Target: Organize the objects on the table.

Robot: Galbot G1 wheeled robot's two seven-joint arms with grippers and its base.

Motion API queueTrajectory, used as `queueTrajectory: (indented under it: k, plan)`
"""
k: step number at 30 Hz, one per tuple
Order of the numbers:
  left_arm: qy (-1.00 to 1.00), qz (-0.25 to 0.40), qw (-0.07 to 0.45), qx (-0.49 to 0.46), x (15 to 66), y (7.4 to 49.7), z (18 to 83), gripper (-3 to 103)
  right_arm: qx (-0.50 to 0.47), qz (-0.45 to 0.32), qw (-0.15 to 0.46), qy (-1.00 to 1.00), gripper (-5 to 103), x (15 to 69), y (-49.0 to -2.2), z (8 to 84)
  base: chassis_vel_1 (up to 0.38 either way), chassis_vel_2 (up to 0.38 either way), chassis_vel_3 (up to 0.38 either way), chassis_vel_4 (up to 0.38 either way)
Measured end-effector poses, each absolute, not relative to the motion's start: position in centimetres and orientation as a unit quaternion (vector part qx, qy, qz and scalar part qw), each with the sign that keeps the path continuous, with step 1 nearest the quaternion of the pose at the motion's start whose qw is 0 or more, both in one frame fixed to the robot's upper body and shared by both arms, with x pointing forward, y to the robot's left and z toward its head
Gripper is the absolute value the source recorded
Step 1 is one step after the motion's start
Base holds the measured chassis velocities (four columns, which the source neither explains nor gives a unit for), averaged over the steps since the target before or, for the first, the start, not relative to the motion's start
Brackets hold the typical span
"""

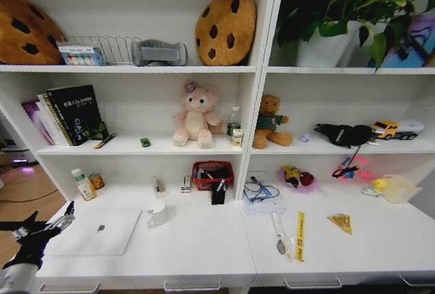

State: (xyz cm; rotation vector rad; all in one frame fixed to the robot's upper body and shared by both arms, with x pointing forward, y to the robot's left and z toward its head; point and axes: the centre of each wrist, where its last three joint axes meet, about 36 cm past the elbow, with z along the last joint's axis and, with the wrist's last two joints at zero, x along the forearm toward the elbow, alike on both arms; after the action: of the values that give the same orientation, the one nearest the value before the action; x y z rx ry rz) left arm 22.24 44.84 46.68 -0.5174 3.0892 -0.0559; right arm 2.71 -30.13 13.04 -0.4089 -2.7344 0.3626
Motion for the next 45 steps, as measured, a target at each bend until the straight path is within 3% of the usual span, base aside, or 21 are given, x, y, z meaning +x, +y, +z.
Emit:
queueTrajectory:
  k: [15, 19, 25, 27, 31, 32, 35, 39, 45]
  plan:
    - [0.986, -0.018, 0.004, -0.165, 22.2, 44.8, 46.7, 100, -0.079, 0.150, 0.171, -0.971, 28, 11.0, -32.7, 7.5, 0.000, 0.000, 0.000, 0.000]
    - [0.986, -0.018, 0.004, -0.165, 22.2, 44.8, 46.7, 100, -0.067, 0.149, 0.170, -0.972, 47, 11.9, -32.6, 7.2, 0.000, 0.000, 0.000, 0.000]
    - [0.986, -0.018, 0.004, -0.165, 22.2, 44.8, 46.7, 100, -0.063, 0.149, 0.174, -0.972, 64, 11.7, -32.5, 7.1, 0.000, 0.000, 0.000, 0.000]
    - [0.986, -0.018, 0.004, -0.165, 22.2, 44.8, 46.7, 100, -0.063, 0.147, 0.173, -0.972, 75, 11.3, -32.4, 7.3, 0.000, 0.000, 0.000, 0.000]
    - [0.986, -0.018, 0.004, -0.165, 22.2, 44.8, 46.7, 100, -0.064, 0.147, 0.173, -0.972, 75, 11.3, -32.4, 7.3, 0.000, 0.000, 0.000, 0.000]
    - [0.986, -0.018, 0.004, -0.165, 22.2, 44.8, 46.7, 100, -0.064, 0.146, 0.173, -0.972, 91, 11.1, -32.4, 7.5, 0.000, 0.000, 0.000, 0.000]
    - [0.986, -0.018, 0.004, -0.165, 22.2, 44.8, 46.7, 100, -0.064, 0.144, 0.174, -0.972, 99, 10.4, -32.3, 7.7, 0.000, 0.000, 0.000, 0.000]
    - [0.986, -0.018, 0.004, -0.165, 22.2, 44.8, 46.7, 100, -0.063, 0.143, 0.177, -0.972, 100, 8.9, -32.1, 8.1, 0.000, 0.000, 0.000, 0.000]
    - [0.986, -0.018, 0.004, -0.165, 22.2, 44.8, 46.7, 100, -0.111, 0.117, 0.206, -0.965, 100, -0.1, -30.4, 11.2, 0.000, 0.000, 0.000, 0.000]
